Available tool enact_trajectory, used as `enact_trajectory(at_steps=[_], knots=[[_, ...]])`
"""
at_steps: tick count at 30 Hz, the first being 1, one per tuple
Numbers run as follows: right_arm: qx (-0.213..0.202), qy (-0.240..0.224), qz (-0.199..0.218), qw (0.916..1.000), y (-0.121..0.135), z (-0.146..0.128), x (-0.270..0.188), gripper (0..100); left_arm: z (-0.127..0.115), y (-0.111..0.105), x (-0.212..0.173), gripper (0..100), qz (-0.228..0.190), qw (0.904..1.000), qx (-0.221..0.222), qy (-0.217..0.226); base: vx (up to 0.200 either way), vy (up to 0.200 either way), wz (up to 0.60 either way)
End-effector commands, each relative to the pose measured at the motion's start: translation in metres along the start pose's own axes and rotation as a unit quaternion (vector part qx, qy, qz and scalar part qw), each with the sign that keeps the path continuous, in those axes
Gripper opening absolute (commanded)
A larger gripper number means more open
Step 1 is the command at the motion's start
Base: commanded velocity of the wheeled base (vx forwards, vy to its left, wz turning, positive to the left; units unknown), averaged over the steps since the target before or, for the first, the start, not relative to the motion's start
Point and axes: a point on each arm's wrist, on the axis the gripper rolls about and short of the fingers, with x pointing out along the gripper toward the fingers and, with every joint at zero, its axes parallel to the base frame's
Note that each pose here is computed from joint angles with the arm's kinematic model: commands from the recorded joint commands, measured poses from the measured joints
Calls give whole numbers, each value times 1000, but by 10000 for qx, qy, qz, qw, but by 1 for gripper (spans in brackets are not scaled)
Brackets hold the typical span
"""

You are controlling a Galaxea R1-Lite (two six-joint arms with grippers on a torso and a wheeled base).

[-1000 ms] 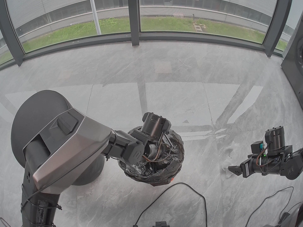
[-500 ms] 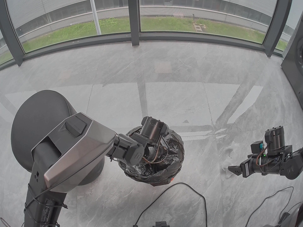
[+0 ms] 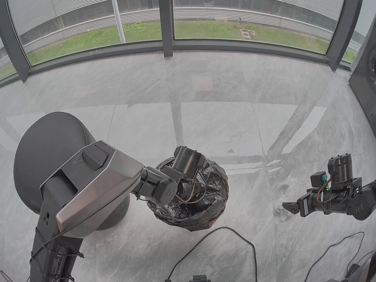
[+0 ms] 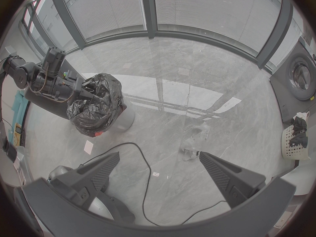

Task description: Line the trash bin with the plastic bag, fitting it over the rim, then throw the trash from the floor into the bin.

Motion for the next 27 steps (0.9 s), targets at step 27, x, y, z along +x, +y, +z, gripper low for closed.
enact_trajectory(at_steps=[27], knots=[[580,545,-795,9936,-75,1,99,100,18,24,-167,0,-876,9913,-216,-961,0,0,0]])
